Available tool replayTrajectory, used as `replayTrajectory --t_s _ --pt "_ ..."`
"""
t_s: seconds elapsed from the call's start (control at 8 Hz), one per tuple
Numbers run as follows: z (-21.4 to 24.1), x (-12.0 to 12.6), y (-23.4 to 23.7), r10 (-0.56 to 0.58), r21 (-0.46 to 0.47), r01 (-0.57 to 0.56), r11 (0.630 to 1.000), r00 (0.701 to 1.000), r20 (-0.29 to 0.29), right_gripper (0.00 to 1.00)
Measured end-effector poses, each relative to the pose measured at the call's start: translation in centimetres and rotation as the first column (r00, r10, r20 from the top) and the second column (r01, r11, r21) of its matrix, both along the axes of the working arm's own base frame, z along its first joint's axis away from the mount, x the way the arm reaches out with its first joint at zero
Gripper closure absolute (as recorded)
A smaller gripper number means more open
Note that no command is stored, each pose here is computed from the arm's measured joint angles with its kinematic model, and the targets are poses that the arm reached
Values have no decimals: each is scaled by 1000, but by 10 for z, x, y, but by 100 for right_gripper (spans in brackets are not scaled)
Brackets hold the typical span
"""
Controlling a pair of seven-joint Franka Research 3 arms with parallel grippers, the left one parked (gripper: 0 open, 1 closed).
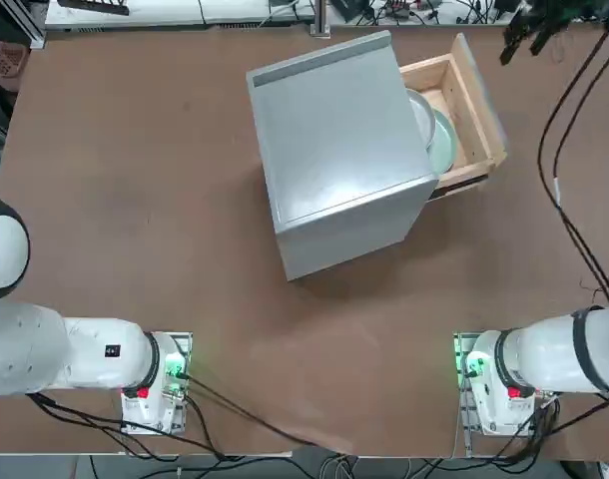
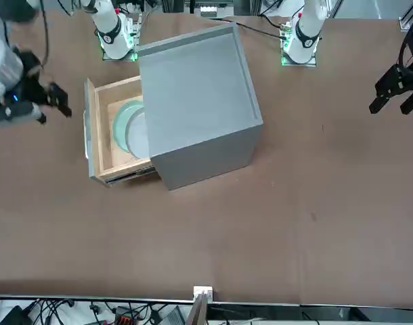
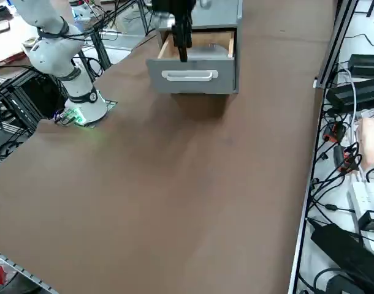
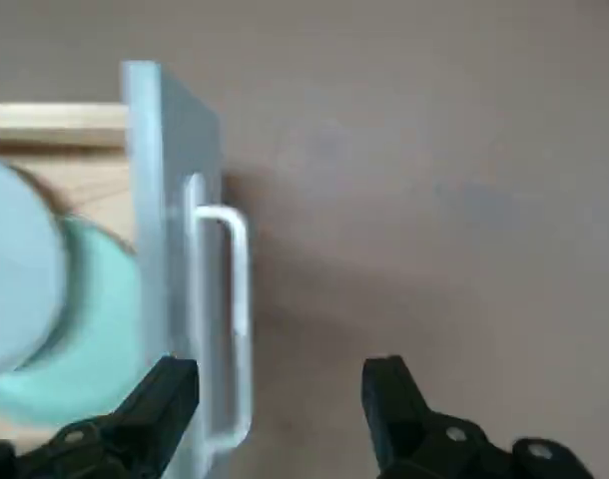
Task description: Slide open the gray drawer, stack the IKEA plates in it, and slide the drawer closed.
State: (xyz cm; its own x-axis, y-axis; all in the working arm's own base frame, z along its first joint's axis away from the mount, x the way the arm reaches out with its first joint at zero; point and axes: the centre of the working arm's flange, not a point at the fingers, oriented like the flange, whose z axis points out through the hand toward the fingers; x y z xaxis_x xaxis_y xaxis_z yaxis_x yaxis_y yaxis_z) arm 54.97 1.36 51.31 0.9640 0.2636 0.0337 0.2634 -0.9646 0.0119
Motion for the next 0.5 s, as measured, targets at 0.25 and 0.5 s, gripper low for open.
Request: replayTrajectory --t_s 0.25,0.5 --pt "-59 1 -40 55 -6 -55 998 998 -16 3" --pt "-84 3 -48 44 13 -44 999 998 -46 19"
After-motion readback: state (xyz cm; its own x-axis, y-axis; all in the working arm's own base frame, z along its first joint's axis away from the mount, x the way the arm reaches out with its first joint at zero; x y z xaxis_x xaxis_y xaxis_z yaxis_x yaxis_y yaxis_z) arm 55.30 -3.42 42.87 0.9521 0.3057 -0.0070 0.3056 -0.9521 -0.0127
